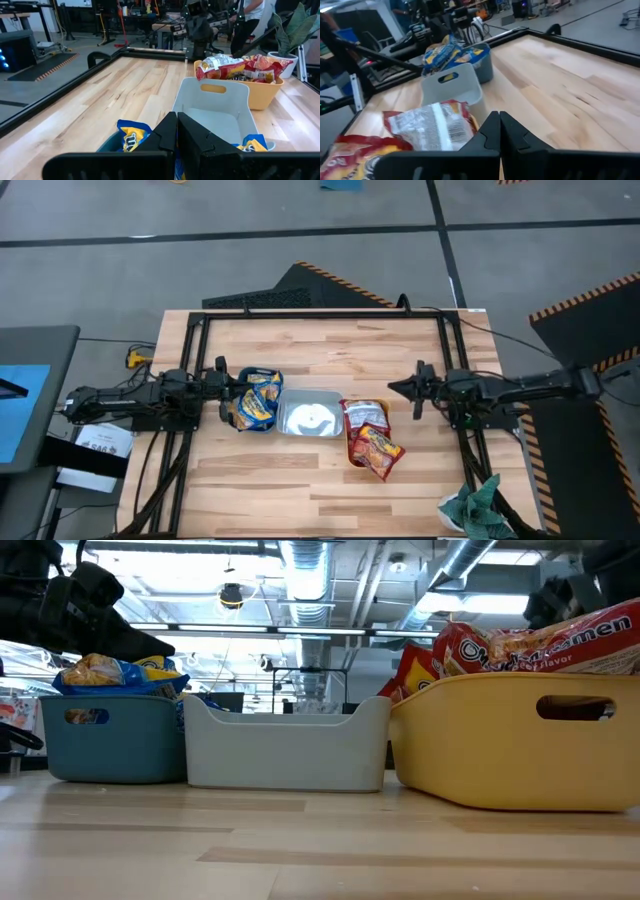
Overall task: Sort Maruchan noodles
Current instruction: Return to Home Position
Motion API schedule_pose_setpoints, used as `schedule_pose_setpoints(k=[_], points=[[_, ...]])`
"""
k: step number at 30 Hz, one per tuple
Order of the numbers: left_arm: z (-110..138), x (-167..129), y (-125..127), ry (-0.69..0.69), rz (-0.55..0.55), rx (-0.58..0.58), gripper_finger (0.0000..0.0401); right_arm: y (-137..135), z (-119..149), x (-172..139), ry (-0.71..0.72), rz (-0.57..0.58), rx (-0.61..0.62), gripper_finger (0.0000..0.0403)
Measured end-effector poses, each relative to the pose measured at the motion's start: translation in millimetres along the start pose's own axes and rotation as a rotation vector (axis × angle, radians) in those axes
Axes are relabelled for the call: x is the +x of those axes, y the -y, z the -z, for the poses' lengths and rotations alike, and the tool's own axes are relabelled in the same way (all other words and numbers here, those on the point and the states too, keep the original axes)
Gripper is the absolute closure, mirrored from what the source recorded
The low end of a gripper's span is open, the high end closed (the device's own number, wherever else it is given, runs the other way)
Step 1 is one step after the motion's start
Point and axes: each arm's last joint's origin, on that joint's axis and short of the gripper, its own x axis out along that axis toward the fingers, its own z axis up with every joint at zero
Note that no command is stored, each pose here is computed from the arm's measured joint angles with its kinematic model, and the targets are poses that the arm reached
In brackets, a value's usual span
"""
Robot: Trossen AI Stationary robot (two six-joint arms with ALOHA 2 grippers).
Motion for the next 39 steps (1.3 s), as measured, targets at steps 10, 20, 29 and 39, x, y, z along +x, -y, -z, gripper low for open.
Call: schedule_pose_setpoints(k=[10,20,29,39], points=[[0.2,0.0,0.0,-0.001,0.000,0.000,0.0401,11.2,14.2,-12.5,-0.059,0.049,-0.052,0.0391],[0.2,0.0,0.0,-0.001,0.000,0.000,0.0401,11.4,15.2,-12.6,-0.069,0.047,-0.102,0.0363],[0.2,0.0,0.0,-0.001,0.000,0.000,0.0401,11.5,15.5,-12.6,-0.070,0.049,-0.098,0.0360],[0.2,0.0,0.0,-0.001,0.000,0.000,0.0401,11.7,15.8,-12.6,-0.072,0.049,-0.098,0.0359]])
